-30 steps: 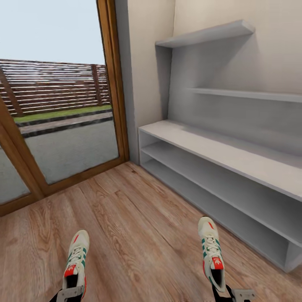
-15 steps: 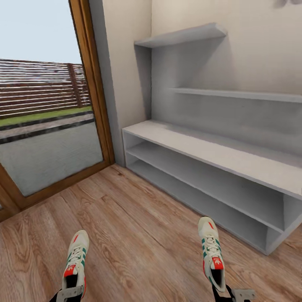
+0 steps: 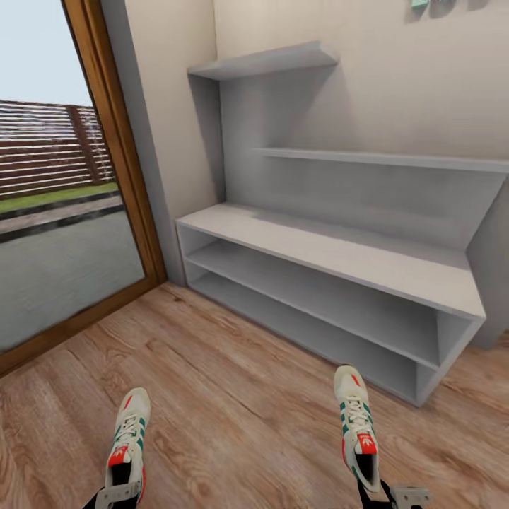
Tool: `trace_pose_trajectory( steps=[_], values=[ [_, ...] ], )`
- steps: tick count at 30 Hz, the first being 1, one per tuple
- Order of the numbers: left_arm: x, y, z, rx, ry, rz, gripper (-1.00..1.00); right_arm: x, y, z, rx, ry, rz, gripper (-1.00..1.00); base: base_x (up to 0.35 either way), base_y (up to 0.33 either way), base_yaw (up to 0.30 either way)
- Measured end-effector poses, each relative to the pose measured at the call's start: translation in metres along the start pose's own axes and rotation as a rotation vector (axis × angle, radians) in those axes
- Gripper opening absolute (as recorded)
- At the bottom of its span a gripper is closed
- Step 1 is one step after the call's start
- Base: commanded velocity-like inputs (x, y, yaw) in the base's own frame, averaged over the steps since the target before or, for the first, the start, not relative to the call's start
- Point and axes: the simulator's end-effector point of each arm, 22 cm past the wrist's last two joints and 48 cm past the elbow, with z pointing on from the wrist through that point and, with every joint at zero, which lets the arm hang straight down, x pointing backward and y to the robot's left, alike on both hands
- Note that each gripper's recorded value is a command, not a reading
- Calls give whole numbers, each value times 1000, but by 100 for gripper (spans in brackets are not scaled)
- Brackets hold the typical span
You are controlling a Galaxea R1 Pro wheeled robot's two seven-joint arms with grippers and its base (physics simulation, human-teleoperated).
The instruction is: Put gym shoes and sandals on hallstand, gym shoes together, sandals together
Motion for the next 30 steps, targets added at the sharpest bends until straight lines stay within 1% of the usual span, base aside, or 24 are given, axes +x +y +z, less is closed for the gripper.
trace_pose_trajectory(
  steps=[4, 16, 30],
  values=[
    [0, 0, 0, 0, 0, 0, -100, 0, 0, 0, 1, -1, 1, -100, 0, 127, -268],
    [0, 1, 0, -4, 1, -4, -100, 0, 0, 0, 0, -1, 1, -100, 105, 270, -268],
    [0, 1, 0, -4, 1, -5, -100, 0, 0, 0, 0, -1, 0, -100, 14, 23, -268]
  ],
)
